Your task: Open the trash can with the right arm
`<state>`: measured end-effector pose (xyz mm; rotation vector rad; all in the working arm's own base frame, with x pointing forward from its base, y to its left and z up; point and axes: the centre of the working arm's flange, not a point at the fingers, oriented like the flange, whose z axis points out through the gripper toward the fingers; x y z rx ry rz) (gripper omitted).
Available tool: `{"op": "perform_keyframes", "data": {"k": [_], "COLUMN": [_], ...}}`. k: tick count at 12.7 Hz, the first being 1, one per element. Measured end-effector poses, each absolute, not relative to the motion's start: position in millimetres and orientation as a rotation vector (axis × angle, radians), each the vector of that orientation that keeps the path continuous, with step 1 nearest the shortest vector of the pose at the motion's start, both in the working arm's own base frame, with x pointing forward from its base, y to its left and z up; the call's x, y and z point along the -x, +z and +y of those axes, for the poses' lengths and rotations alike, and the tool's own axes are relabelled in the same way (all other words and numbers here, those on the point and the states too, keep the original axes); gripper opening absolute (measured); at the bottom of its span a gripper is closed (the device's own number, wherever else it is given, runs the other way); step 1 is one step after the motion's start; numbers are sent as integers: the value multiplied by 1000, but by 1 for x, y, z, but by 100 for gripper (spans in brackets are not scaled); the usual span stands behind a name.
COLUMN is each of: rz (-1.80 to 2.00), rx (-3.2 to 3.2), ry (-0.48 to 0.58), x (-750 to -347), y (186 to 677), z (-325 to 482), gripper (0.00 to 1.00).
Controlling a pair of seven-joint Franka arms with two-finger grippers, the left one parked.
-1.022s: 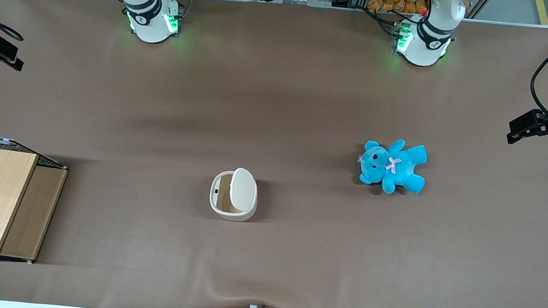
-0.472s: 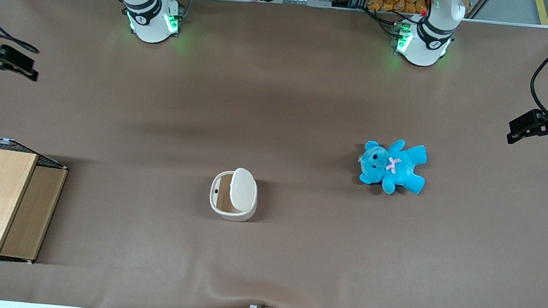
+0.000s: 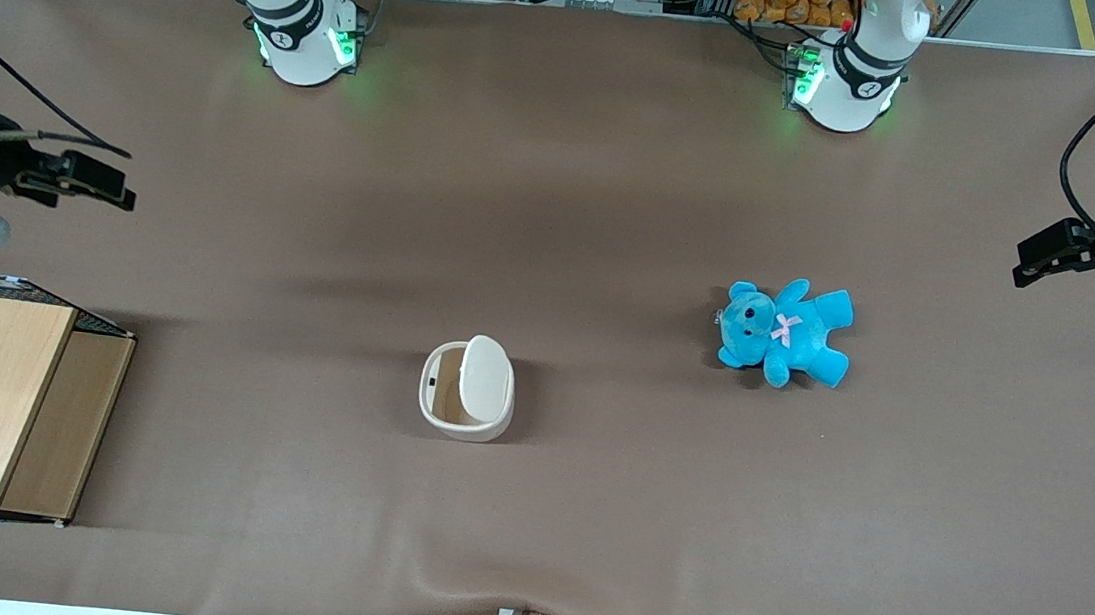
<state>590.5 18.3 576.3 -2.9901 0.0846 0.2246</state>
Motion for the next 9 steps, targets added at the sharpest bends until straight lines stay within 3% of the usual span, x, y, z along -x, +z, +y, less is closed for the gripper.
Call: {"op": "perform_keyframes", "data": {"k": [5,9], "rz": [145,-16], "rx": [2985,3077], "ry": [187,148], "x": [-603,-606], "y": [570,581], "z": [82,30], "gripper": [100,100]}}
